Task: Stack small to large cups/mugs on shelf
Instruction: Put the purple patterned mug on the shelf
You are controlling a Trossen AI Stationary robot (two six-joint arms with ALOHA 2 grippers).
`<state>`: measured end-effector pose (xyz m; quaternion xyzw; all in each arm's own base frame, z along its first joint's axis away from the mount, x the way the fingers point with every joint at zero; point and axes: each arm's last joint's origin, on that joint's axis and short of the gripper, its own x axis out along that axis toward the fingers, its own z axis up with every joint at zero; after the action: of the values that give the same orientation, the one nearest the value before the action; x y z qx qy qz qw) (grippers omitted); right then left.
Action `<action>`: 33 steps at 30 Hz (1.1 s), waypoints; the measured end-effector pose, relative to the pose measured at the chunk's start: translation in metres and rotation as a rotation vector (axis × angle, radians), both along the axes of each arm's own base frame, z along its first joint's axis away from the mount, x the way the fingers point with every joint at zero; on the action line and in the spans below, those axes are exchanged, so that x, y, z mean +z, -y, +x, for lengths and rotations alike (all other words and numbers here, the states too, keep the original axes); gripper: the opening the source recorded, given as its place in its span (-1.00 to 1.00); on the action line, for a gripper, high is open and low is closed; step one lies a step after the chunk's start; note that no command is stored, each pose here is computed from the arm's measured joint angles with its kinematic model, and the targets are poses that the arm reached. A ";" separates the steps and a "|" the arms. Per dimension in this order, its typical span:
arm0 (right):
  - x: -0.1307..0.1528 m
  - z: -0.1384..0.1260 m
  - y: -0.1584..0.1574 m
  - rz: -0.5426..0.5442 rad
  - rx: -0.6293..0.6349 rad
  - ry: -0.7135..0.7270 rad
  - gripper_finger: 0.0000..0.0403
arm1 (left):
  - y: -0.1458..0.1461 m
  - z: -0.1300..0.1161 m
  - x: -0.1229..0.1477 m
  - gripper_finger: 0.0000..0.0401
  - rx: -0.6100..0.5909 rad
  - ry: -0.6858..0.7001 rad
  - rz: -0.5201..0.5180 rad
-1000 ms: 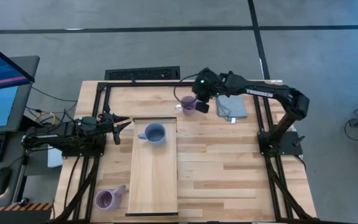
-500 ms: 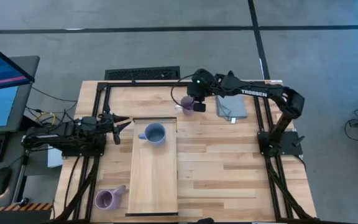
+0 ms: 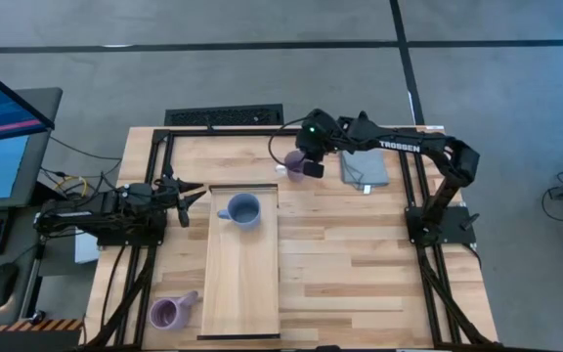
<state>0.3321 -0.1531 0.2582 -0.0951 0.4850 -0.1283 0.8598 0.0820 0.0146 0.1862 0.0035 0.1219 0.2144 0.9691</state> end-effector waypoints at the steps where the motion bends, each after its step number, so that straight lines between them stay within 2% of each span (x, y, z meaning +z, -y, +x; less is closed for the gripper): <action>1: 0.000 0.000 0.000 0.005 -0.008 0.001 -0.36 | 0.000 0.000 0.000 -0.51 0.000 0.000 0.000; 8: 0.000 0.000 -0.001 0.052 -0.080 0.028 0.03 | 0.000 0.000 0.000 -0.51 0.000 0.000 0.000; 13: 0.000 0.003 -0.008 0.055 -0.062 0.030 0.18 | 0.000 0.000 0.000 -0.51 -0.001 0.000 0.000; 15: 0.000 0.005 -0.011 0.060 -0.063 0.033 0.20 | 0.000 0.000 0.000 -0.51 -0.001 0.000 0.000; 17: 0.000 0.006 -0.015 0.066 -0.121 0.044 0.20 | 0.000 0.000 0.000 -0.51 -0.001 0.000 0.000; 22: -0.002 0.004 -0.019 0.064 -0.385 0.057 0.19 | 0.000 0.000 0.000 -0.51 -0.001 0.000 0.000; 26: -0.003 0.002 -0.019 0.145 -0.559 0.115 0.19 | 0.000 0.000 0.000 -0.51 -0.001 0.000 0.000; 29: -0.003 0.002 -0.020 0.172 -0.604 0.139 0.19 | 0.000 0.000 0.000 -0.51 -0.001 0.000 0.000; 33: -0.003 0.002 -0.019 0.152 -0.572 0.123 0.19 | 0.000 0.000 0.000 -0.51 -0.001 0.000 0.000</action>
<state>0.3342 -0.1338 0.2556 0.1181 0.4474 -0.3339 0.8212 0.0820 0.0146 0.1862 0.0035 0.1220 0.2139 0.9692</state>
